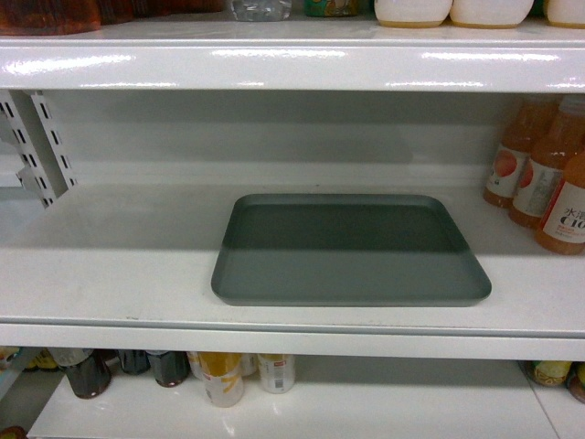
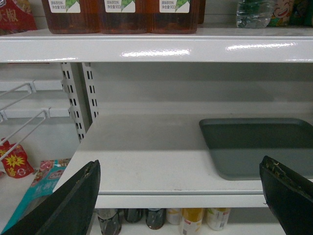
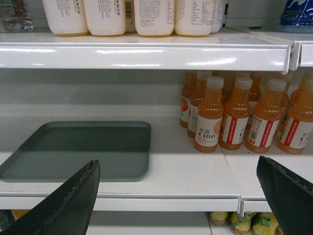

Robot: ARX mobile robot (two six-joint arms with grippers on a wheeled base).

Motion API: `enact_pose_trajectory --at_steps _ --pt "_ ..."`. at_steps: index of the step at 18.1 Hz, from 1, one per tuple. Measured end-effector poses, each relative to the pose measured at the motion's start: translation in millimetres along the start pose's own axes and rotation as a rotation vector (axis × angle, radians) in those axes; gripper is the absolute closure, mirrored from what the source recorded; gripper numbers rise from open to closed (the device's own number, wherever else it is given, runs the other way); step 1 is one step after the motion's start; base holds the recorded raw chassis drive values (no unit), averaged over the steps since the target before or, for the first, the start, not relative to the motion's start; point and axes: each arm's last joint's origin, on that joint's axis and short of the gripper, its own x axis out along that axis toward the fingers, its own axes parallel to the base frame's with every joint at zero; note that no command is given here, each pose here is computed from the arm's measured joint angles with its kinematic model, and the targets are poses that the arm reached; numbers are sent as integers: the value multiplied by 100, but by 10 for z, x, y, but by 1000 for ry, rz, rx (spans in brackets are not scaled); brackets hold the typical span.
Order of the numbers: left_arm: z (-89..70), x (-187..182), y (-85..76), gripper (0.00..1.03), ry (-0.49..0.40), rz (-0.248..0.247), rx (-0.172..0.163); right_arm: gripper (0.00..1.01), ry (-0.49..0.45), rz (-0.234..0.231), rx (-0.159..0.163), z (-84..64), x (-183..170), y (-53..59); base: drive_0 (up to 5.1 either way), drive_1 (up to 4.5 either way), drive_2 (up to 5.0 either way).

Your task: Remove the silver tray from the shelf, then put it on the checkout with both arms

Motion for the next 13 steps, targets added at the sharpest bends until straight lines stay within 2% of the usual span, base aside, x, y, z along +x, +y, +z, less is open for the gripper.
enact_pose_trajectory --at_steps 13 --pt "0 0 0 5 0 0 0 3 0 0 0 0 0 0 0 0 0"
